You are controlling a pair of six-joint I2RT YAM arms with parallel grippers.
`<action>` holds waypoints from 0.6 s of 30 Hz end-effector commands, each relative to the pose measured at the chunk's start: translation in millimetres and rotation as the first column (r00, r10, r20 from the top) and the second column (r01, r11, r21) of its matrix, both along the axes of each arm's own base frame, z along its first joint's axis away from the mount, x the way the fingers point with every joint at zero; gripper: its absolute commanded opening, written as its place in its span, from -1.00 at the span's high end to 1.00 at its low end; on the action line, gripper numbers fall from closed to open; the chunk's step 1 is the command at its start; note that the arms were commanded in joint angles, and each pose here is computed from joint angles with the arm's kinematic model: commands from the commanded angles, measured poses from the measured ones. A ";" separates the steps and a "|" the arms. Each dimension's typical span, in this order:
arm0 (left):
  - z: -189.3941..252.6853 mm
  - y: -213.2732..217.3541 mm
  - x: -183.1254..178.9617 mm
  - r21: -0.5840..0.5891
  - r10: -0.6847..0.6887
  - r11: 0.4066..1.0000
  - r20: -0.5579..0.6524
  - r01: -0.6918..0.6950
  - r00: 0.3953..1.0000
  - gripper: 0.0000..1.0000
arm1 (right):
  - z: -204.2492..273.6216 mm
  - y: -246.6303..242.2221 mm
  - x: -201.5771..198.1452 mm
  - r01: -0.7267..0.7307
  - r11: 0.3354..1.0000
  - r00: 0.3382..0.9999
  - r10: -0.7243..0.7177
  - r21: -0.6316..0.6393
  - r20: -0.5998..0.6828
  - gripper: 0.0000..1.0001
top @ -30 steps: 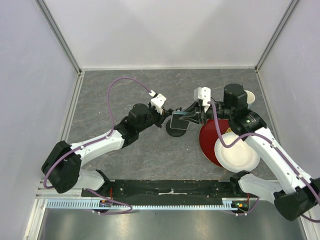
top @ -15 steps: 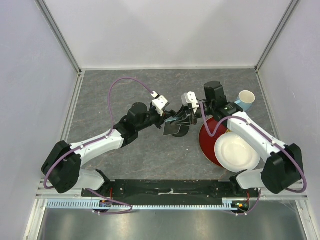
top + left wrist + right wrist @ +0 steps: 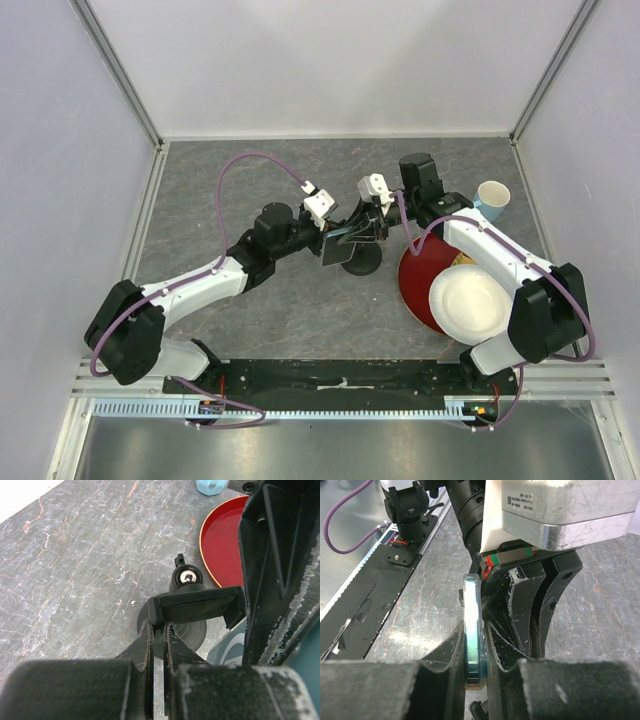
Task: Place the phone on the phone stand
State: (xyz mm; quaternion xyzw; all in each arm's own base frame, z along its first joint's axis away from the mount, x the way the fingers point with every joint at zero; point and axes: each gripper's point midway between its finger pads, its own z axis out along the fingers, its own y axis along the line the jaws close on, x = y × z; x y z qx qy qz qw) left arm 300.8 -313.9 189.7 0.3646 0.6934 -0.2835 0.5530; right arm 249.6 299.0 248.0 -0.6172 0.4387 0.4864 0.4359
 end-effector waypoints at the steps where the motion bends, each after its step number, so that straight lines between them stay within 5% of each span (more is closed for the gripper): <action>1: -8.7 -6.4 -10.7 0.030 -0.067 0.997 -0.026 0.068 0.997 0.95 | 40.0 2.3 15.7 -0.048 0.994 0.983 0.029 0.103 0.183 1.00; 9: -3.1 -2.8 -0.8 -0.007 0.015 1.000 -0.071 -0.015 0.997 0.94 | 38.5 -0.1 14.7 -0.016 0.996 0.993 0.006 0.082 0.115 1.00; 11: -2.7 -0.7 1.2 -0.039 0.072 0.996 -0.144 -0.078 0.987 0.61 | 41.7 -0.8 15.3 0.013 0.998 0.997 -0.018 0.069 0.075 1.00; 12: -0.2 1.9 2.7 -0.046 0.095 0.994 -0.157 -0.104 0.983 0.25 | 44.0 -0.8 15.6 0.030 0.998 0.999 -0.032 0.059 0.031 1.00; 18: 16.4 23.2 -4.9 -0.098 0.204 0.967 -0.251 -0.235 0.946 -0.49 | 54.7 -0.7 22.2 0.146 0.985 0.989 -0.145 0.094 -0.021 1.00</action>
